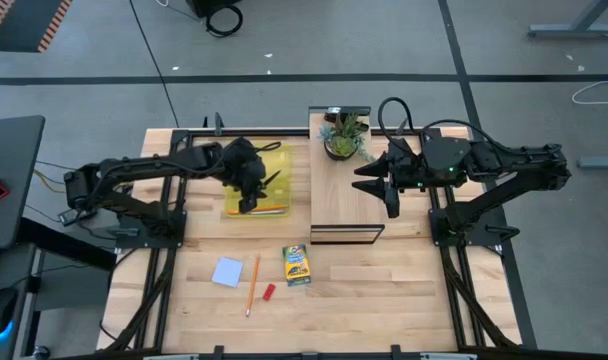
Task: Pack school essentials
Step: Put the green scissors into the yellow supply box
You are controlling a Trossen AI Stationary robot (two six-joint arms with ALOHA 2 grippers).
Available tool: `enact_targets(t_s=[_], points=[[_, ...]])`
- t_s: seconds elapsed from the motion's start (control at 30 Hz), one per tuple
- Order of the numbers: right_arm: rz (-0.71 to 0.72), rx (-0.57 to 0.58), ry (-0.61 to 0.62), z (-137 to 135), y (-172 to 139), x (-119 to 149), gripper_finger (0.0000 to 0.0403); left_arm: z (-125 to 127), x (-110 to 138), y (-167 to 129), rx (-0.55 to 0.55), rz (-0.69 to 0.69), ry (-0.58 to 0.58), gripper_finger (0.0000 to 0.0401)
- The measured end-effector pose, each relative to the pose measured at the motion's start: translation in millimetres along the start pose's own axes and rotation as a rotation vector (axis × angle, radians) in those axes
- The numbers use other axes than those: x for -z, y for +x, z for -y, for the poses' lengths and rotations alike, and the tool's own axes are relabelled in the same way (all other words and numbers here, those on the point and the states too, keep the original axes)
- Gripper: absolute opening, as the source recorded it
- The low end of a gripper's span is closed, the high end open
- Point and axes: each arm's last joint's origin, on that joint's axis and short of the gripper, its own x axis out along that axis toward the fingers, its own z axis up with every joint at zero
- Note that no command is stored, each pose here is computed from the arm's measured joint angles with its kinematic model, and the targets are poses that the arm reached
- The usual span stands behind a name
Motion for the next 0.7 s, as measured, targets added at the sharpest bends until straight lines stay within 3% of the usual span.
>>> enact_targets(t_s=[0.33,0.7], points=[[0.000,0.000,0.017,0,0,0,0.0180,-6,18,11,-0.094,-0.053,0.184,0.0134],[0.000,-0.001,0.020,0,0,0,0.0180,-8,45,25,-0.143,-0.139,0.229,0.0128]])
